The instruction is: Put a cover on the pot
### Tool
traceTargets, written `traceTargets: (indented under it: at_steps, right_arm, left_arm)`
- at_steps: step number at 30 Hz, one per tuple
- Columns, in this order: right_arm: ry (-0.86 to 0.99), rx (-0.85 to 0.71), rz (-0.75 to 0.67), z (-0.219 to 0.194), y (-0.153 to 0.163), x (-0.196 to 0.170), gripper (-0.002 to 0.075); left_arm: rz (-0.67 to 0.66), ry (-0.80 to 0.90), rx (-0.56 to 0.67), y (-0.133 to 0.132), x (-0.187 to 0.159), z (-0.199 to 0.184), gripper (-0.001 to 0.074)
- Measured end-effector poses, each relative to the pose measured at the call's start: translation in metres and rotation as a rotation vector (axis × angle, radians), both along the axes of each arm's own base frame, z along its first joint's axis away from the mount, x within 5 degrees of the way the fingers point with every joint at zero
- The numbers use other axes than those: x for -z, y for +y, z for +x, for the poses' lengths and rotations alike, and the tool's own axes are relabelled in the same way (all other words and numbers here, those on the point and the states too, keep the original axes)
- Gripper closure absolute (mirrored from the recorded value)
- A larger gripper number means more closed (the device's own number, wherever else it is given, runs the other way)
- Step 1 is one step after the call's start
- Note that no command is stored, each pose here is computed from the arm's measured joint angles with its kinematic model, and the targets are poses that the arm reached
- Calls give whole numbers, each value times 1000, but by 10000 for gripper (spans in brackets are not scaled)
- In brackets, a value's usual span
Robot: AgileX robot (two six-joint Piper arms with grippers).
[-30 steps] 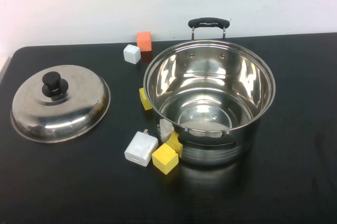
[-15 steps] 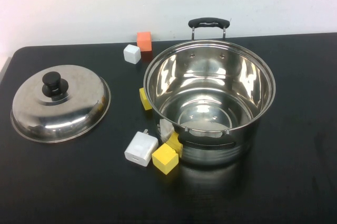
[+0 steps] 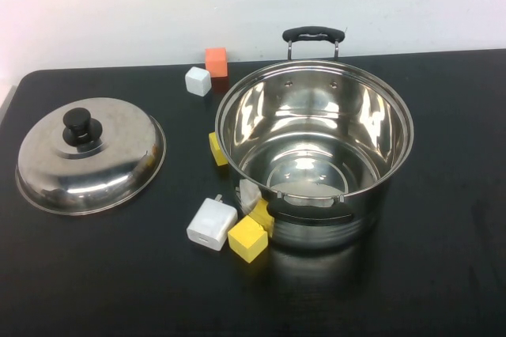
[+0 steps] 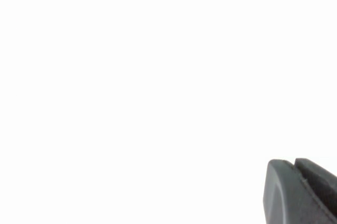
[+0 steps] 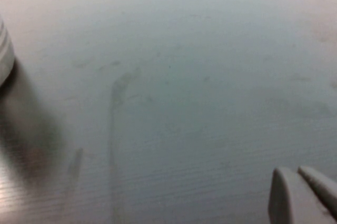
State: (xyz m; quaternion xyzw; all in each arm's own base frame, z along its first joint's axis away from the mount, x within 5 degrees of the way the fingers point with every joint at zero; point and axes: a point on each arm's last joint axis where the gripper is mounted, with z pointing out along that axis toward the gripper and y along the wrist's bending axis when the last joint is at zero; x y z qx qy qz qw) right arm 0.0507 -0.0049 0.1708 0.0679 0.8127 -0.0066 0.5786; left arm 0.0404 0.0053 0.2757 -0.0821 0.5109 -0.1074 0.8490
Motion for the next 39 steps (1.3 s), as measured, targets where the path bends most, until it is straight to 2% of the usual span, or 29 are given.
traceTargets:
  at_steps: [8, 16, 19, 22, 25, 28, 30, 33, 39]
  right_arm:
    - [0, 0, -1, 0, 0, 0, 728]
    - [0, 0, -1, 0, 0, 0, 728]
    - [0, 0, -1, 0, 0, 0, 728]
    - [0, 0, -1, 0, 0, 0, 728]
    - [0, 0, -1, 0, 0, 0, 728]
    - [0, 0, -1, 0, 0, 0, 728]
    - [0, 0, -1, 0, 0, 0, 728]
    - [0, 0, -1, 0, 0, 0, 728]
    - [0, 0, -1, 0, 0, 0, 728]
  left_arm:
    - [58, -2, -5, -3, -82, 16, 737]
    - [93, -40, -85, -3, -104, 85, 737]
    - [164, 53, -73, -8, -94, 122, 732]
    - [243, 146, -30, -16, -80, 156, 672]
    - [286, 237, 11, -22, -63, 186, 544]
    - [262, 326, 40, -24, -44, 210, 379]
    - [246, 386, 52, -24, -30, 223, 304]
    - [227, 472, 59, -25, -8, 239, 262]
    - [213, 609, 72, -26, 37, 266, 247]
